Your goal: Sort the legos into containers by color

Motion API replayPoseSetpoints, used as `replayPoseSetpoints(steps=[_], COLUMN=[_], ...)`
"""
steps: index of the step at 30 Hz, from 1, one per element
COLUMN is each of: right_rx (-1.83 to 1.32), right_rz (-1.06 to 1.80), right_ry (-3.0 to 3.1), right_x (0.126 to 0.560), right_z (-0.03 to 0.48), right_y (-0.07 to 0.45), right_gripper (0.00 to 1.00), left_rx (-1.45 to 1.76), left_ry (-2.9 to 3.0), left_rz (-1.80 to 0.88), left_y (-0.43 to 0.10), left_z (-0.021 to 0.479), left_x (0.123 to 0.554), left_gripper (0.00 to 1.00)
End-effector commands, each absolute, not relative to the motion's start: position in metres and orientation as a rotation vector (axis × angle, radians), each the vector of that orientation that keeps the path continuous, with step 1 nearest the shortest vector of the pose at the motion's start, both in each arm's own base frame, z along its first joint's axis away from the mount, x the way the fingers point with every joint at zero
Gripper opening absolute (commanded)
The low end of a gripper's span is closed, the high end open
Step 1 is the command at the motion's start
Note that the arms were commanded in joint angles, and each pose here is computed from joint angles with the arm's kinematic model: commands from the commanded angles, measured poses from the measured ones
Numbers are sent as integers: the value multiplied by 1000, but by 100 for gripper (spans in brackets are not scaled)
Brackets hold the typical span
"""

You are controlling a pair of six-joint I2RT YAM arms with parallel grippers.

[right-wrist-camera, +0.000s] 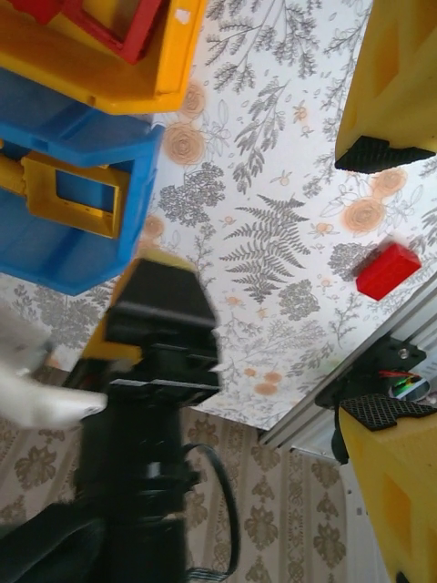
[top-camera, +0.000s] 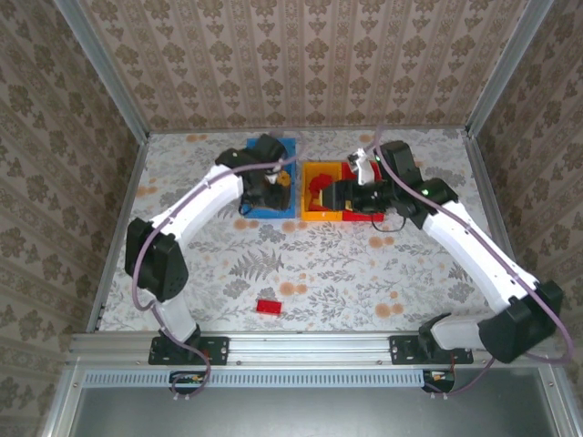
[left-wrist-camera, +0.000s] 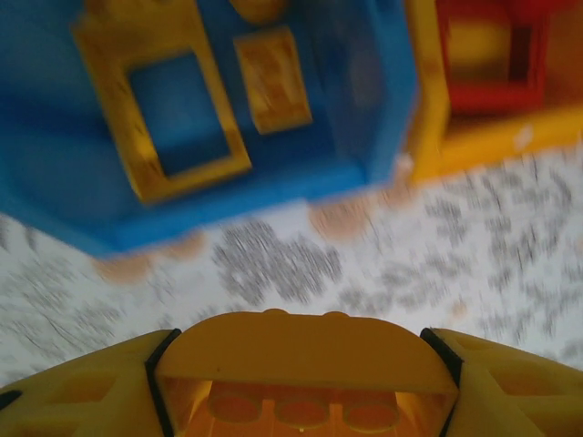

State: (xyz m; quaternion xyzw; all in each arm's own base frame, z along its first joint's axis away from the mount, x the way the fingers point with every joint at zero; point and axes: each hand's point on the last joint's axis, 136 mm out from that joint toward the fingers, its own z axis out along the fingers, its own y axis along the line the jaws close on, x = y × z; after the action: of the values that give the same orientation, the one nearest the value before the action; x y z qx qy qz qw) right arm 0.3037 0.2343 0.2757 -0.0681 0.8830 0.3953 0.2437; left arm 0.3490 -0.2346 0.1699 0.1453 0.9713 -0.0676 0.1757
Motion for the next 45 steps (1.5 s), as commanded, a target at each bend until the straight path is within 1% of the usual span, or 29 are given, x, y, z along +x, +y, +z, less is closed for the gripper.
replayPoseSetpoints(steps=[1, 6, 9, 13, 17, 21, 26, 30, 33, 35, 40, 45], right_rx=[-194, -177, -164, -152, -147, -153, -163, -185, -233, -304, -665, -997], right_rz=[1070, 1040, 1033, 1036, 1025, 1022, 999, 965, 919, 879, 734, 676], right_ry=[2406, 2434, 2444, 2453, 2470, 2481, 2504, 2512, 2513, 2512, 2519, 2508], right_x=[324, 342, 346, 347, 347, 346, 343, 340, 335, 329, 291, 245], right_z=[287, 287, 286, 283, 279, 276, 269, 264, 257, 249, 218, 187], right_y=[245, 253, 254, 256, 254, 254, 252, 248, 245, 246, 268, 298], right_gripper=[68, 68, 68, 68, 68, 69, 69, 69, 69, 68, 68, 70], left_rx=[411, 367, 344, 323, 309, 289, 282, 263, 219, 167, 9, -102], left_ry=[2714, 2655, 2653, 2663, 2705, 2723, 2687, 2643, 2587, 2553, 2495, 2483], left_rz=[-159, -134, -89, -87, -65, -73, -92, -113, -177, -243, -416, -442], left_y=[-225, -224, -224, -231, -233, -234, -235, -235, -239, -242, -241, -213], left_z=[171, 168, 154, 135, 111, 103, 124, 152, 183, 204, 239, 252], left_x=[392, 453, 476, 497, 503, 503, 503, 499, 492, 484, 455, 410], left_gripper=[61, 61, 61, 61, 65, 76, 85, 85, 83, 79, 63, 47])
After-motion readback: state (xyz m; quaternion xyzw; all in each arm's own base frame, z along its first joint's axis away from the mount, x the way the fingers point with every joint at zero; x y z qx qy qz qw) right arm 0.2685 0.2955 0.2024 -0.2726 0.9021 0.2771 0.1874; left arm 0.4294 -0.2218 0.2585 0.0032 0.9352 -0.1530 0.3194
